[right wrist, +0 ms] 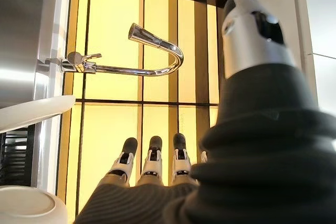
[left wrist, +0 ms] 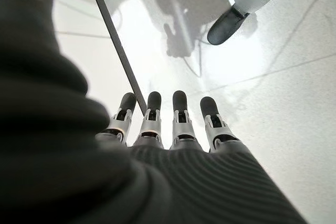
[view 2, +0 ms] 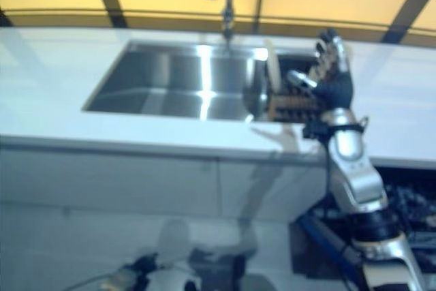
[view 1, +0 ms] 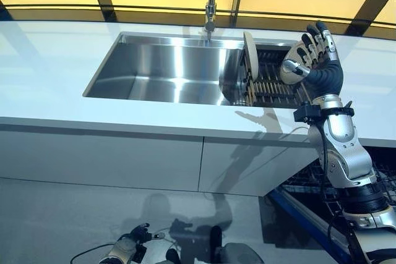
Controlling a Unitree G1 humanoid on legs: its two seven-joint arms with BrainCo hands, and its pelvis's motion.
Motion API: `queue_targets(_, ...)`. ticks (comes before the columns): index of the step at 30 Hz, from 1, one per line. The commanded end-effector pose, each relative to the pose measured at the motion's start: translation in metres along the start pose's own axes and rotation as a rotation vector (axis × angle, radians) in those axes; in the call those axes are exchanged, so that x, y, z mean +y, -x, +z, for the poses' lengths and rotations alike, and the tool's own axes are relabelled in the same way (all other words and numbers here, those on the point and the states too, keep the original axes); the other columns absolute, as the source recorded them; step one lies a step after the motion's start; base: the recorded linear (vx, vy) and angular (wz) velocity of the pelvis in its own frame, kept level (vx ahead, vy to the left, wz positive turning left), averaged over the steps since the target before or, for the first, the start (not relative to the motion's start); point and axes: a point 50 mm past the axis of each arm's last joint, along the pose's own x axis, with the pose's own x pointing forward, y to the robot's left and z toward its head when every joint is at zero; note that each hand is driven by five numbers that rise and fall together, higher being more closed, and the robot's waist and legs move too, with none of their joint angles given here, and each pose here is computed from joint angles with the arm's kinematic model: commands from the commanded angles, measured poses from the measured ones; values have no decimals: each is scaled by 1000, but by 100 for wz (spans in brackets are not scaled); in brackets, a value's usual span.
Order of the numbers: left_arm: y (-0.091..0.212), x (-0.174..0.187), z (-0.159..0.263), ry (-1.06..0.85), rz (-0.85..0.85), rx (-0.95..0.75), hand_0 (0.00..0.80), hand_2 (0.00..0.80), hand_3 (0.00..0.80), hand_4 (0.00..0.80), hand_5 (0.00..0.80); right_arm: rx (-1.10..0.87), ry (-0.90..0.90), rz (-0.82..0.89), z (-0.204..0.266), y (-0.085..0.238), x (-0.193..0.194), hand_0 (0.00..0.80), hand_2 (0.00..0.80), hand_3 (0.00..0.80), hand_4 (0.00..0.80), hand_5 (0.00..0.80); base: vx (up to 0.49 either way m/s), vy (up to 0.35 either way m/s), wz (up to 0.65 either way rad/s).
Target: Take plates into dishwasher
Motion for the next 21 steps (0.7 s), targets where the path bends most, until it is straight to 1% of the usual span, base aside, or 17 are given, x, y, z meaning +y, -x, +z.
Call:
queue_targets(1, 2, 12, -10, -63, 20, 21, 0, 0, 0, 0, 0, -132, -29, -43, 25, -5, -5, 0, 0, 0, 0, 0, 250, -161, 0)
queue_targets(6, 7, 20, -32, -59, 40, 95, 0, 0, 0, 0, 0, -136, -17, -60, 28, 0, -12, 0, 0, 0, 0, 0, 300, -244, 0)
queue_targets(9, 8, 27, -35, -41, 62, 111, 0, 0, 0, 0, 0, -157, -29, -64, 31, -2, -16, 0, 0, 0, 0, 0, 458, -445, 0)
queue_targets(12, 8, 29, -31, 22, 66, 98, 0, 0, 0, 0, 0, -169, -52, -63, 36, -9, -14, 0, 0, 0, 0, 0, 496, -409, -2)
queue_targets(15, 7, 20, -32, -3, 11, 89, 0, 0, 0, 0, 0, -160, -48, -30, 35, -11, -10, 0, 0, 0, 0, 0, 552, -401, -10)
queue_targets(17, 8, 12, -37, 19, 0, 82, 0, 0, 0, 0, 0, -152, -14, 12, 32, -11, -5, 0, 0, 0, 0, 0, 564, -430, -17)
queue_targets(21, 7, 6, -34, 41, 2, 49, 0, 0, 0, 0, 0, -147, 12, 46, 33, -12, -5, 0, 0, 0, 0, 0, 423, -378, -27)
